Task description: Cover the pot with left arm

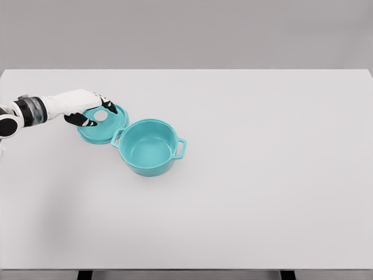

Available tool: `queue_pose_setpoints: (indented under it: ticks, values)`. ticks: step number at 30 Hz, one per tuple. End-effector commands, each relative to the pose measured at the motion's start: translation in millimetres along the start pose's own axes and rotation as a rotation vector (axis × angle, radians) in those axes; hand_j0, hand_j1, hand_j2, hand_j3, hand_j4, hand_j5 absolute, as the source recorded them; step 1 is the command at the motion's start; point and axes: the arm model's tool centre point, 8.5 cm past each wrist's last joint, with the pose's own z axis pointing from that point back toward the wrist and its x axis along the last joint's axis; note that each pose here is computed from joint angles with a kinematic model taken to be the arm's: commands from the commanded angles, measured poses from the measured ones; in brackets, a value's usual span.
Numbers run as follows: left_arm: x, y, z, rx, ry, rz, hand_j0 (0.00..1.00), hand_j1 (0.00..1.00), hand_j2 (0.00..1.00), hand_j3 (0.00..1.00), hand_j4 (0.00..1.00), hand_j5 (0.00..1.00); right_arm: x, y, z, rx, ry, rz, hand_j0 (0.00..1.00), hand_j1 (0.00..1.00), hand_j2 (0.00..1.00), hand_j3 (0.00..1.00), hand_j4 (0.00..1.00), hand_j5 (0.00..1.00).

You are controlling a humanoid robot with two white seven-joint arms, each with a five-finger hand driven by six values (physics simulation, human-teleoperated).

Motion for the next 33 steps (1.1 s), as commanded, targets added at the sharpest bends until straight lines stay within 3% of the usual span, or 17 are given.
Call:
queue_pose_setpoints:
  ticks: [1, 33]
  values:
    - [-1.2, -0.1, 0.6, 0.003, 0.003, 0.007, 0.7, 0.7, 0.7, 0.7, 0.7, 0.7, -0.6, -0.1, 0.0, 0.0, 0.0, 0.0, 1.0, 1.0, 1.0, 1.0, 1.0, 1.0]
    - [-0.6, -3.3, -3.8, 0.0, 0.001, 0.022, 0.59, 0.59, 0.59, 0.59, 0.59, 0.59, -1.1, 0.0, 0.0, 0.0, 0.002, 0.0, 1.0, 1.0, 1.0, 1.0, 1.0, 1.0]
